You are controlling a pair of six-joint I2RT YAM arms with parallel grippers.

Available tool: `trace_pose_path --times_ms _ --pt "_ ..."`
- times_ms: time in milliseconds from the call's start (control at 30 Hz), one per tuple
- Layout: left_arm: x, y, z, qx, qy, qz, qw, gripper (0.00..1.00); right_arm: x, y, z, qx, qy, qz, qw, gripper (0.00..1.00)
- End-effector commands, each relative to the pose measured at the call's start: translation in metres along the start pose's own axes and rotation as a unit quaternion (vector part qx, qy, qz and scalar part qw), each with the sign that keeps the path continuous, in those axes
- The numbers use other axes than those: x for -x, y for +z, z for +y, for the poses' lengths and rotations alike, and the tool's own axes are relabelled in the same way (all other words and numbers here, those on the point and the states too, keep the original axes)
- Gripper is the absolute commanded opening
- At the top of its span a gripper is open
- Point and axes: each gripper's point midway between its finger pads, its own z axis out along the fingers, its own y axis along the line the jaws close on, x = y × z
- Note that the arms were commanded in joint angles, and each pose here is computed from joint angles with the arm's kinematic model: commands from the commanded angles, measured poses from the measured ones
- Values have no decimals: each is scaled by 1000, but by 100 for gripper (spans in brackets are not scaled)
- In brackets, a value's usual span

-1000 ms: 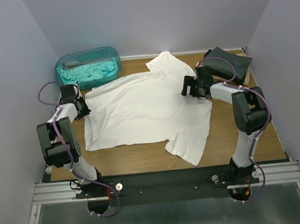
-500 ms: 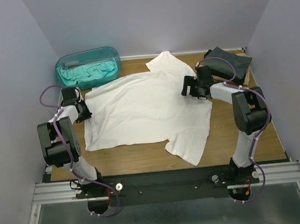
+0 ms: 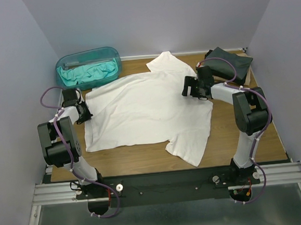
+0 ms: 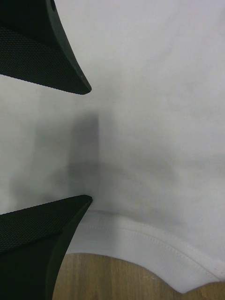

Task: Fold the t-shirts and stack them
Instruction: Flatten the tshirt out

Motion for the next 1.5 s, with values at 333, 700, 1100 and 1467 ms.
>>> trace_pose_path --times_ms 333,700,1100,1467 --pt "35 -28 4 21 -2 -47 999 0 -89 4 -58 -95 19 138 986 96" --pt "43 -17 20 44 -4 -49 998 0 -90 4 -58 -95 21 140 985 96" --pt "58 -3 25 52 19 -48 997 0 -91 5 -58 -94 24 143 985 96" --pt "60 4 33 72 21 -44 996 0 -91 8 -59 -98 26 144 984 96"
